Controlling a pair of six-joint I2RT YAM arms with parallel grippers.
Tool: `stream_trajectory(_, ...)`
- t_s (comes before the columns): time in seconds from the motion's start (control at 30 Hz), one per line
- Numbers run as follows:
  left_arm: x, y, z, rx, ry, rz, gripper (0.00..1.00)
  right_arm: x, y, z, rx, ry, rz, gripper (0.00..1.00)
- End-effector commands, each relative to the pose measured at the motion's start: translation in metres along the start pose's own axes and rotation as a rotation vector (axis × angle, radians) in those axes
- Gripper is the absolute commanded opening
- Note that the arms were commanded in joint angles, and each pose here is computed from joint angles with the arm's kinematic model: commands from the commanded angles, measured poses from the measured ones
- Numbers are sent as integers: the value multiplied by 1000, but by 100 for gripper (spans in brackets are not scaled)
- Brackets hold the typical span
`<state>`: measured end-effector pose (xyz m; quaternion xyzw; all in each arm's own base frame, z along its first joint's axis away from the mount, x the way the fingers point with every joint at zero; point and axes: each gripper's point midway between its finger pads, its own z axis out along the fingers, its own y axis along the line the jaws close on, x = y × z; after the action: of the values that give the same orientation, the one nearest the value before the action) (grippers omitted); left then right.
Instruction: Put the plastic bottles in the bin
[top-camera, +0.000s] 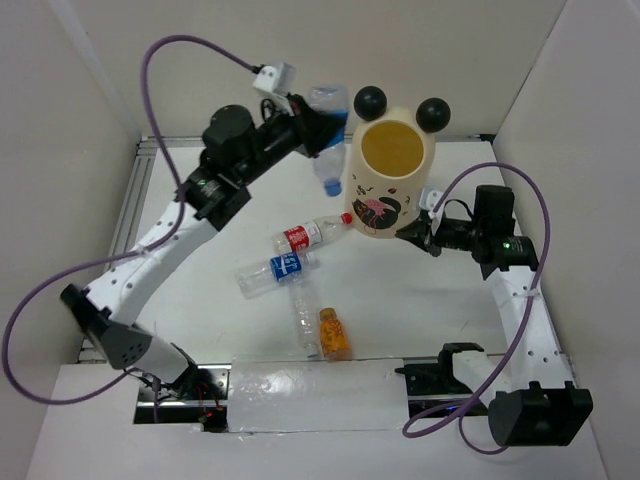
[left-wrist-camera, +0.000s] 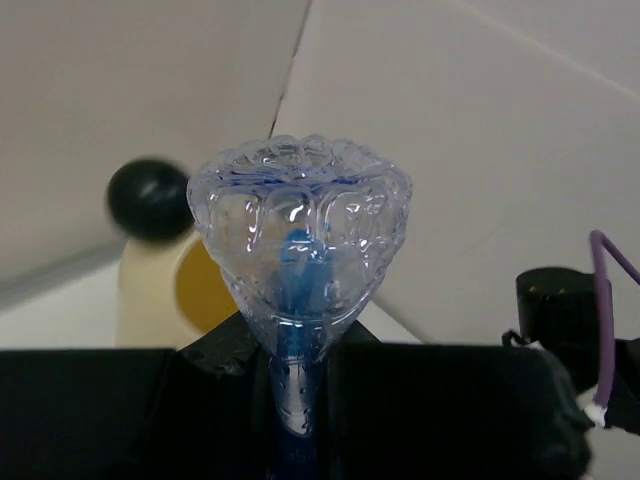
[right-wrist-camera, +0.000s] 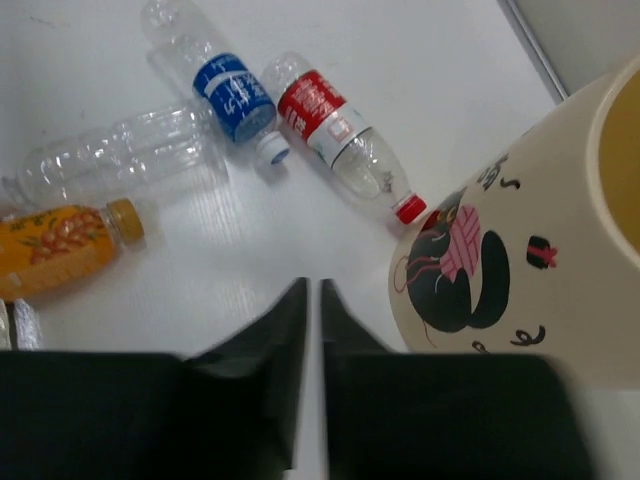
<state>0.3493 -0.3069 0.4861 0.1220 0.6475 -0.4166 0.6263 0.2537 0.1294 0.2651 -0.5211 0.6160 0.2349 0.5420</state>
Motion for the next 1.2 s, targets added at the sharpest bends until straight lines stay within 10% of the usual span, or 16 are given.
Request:
stream_trajectory(0.0,-41,-42,37,125,-274,215,0,27,20,-6,-14,67,57,0)
stream_trajectory(0.2,-51,-60,62,75,-637,323,0,42,27,-11,23,105,45,0)
stream_trajectory(0.57,6,-30,144,-186,-663,429,1,67,29,-18,52,154,82,10)
stream_trajectory(0.7,45,-11,159,-221,-594,455,40,68,24,-21,75,157,82,59)
stream_trajectory(0.8,62,-1,165,-223,-550,436,88,61,25,-20,63,129,74,100)
stream_trajectory(1.17,-36,-79,99,-90,-668,365,100,67,54,1,-142,29,-121,92)
